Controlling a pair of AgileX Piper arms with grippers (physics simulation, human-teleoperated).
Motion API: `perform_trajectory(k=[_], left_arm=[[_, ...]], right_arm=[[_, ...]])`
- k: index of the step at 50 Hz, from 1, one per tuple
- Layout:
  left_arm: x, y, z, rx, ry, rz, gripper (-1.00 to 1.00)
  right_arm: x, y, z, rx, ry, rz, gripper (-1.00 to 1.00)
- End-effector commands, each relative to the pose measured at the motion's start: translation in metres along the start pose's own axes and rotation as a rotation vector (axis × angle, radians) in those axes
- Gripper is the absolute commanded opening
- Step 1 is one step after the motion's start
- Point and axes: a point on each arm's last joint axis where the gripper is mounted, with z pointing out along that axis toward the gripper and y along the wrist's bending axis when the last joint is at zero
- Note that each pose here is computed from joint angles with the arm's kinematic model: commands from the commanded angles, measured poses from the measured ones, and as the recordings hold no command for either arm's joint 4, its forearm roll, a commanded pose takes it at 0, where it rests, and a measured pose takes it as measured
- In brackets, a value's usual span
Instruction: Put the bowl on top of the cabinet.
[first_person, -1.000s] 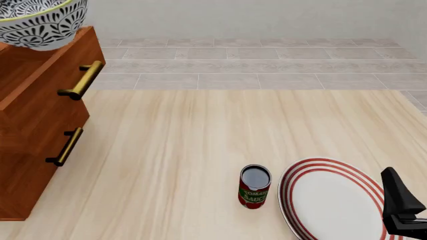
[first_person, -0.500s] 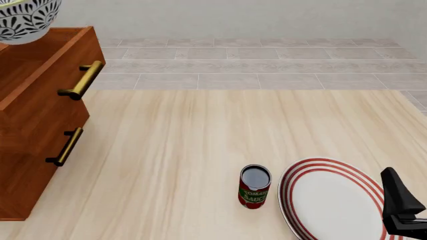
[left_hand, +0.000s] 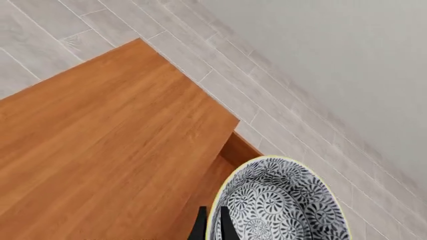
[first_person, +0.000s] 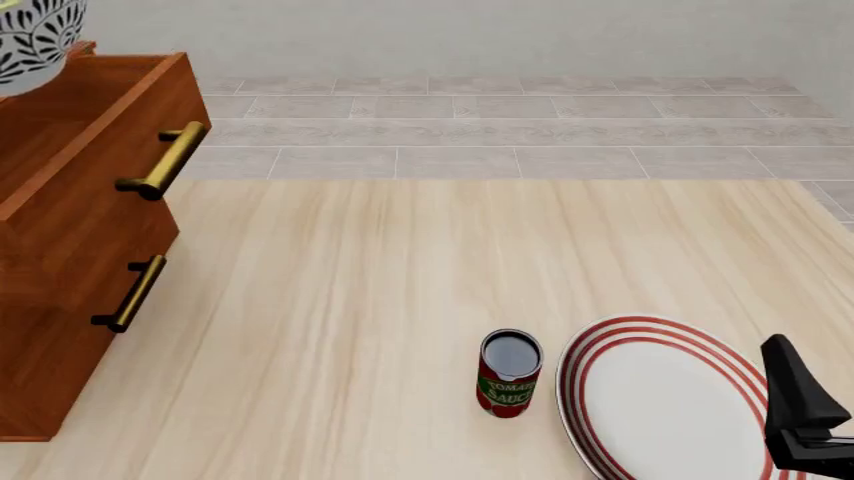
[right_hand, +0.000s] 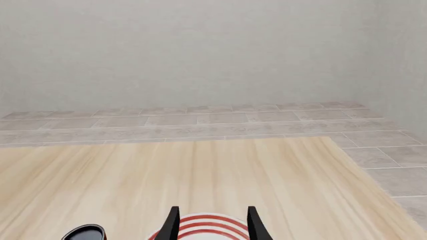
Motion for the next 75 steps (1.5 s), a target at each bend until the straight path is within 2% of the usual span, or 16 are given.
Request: perform_trajectory(k=[1, 6, 10, 19, 25, 36, 75], left_arm=[[0.0, 0.01, -0.004, -0.026, -0.031, -0.05, -1.0], [-0.002, 0.013, -0.005, -0.038, -0.039, -0.068, -1.0], [-0.013, 0.013, -0.011, -0.056, -0.052, -0.075, -1.0], [-0.007, 0.025, -0.001, -0.088, -0.063, -0.096, -1.0], [-0.019, 0.027, -0.005, -0.115, -0.077, -0.096, -1.0], [-0.012, 0.037, 0.0, -0.136, -0.087, -0.101, -1.0], [-0.017, 0.058, 0.006, -0.213, -0.121, -0.166, -1.0]], right_arm=[[0.0, 0.0, 0.0, -0.002, 0.001, -0.003, 1.0], [-0.001, 0.0, 0.0, -0.002, 0.001, -0.004, 1.0], [0.0, 0.0, 0.0, -0.002, 0.001, -0.003, 1.0], [-0.001, 0.0, 0.0, -0.001, 0.002, 0.0, 1.0], [-0.001, 0.0, 0.0, 0.0, 0.002, 0.002, 1.0], [-0.001, 0.0, 0.0, 0.0, 0.002, 0.003, 1.0], [0.0, 0.0, 0.0, 0.002, 0.002, 0.002, 1.0]])
